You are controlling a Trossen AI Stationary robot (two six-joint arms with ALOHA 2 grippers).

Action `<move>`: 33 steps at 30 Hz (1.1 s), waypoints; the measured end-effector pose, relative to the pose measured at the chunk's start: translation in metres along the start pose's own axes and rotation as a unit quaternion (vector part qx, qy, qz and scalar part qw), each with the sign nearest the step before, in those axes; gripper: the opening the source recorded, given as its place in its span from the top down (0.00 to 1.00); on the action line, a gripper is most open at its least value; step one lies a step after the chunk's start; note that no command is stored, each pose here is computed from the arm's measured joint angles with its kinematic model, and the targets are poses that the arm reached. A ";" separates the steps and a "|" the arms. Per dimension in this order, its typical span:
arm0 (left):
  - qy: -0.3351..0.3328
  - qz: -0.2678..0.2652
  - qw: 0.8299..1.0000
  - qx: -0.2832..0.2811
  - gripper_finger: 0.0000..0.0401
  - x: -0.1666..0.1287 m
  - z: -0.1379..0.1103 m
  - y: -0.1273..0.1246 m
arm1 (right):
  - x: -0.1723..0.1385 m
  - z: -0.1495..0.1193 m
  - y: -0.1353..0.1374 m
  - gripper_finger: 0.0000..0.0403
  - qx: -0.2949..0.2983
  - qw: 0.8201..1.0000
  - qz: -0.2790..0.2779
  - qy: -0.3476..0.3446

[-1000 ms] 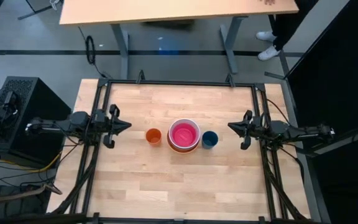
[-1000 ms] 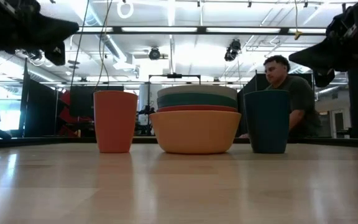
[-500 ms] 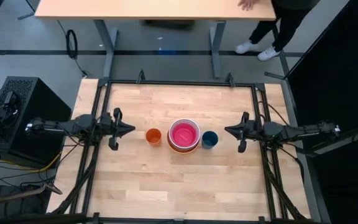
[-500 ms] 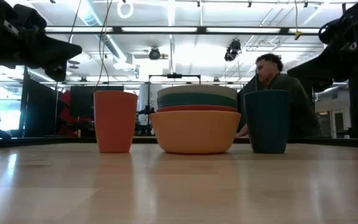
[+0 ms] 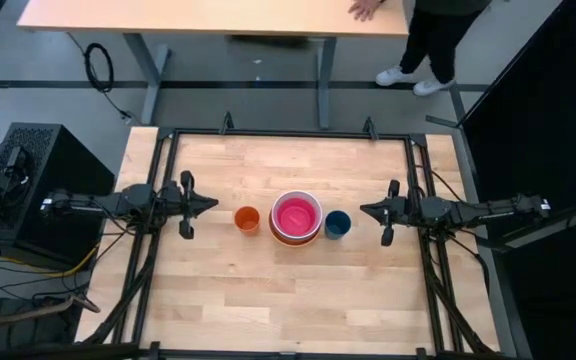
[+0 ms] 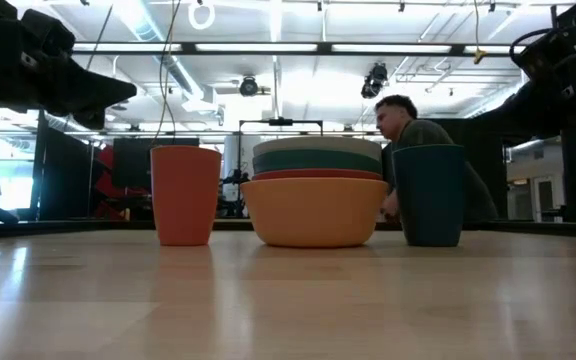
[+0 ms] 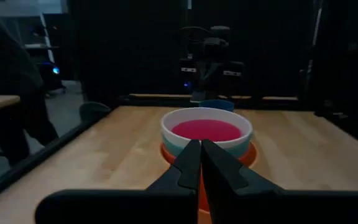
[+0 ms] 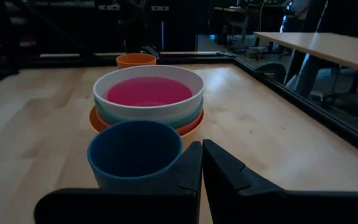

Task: Nest bowls inside each other
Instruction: Return to Home Position

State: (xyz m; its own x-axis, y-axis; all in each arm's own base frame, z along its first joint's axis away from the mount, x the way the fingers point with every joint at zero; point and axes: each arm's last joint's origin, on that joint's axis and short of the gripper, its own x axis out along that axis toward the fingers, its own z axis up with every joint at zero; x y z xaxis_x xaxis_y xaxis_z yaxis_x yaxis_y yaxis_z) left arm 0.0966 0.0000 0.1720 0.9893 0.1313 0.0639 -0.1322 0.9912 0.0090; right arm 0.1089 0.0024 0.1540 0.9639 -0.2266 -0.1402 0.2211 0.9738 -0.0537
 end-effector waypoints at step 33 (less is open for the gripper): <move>-0.002 -0.002 1.000 0.013 0.99 0.000 0.000 0.000 | 0.000 0.006 0.001 1.00 -0.030 0.999 0.012 -0.031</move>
State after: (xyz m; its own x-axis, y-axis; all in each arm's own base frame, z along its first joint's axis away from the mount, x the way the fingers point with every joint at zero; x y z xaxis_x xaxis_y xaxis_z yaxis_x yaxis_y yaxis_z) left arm 0.0966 -0.0001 0.1721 0.9895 0.1279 0.0680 -0.1305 0.9908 0.0354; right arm 0.1096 0.0032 0.1597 0.9766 -0.1993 -0.0808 0.1899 0.9755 -0.1109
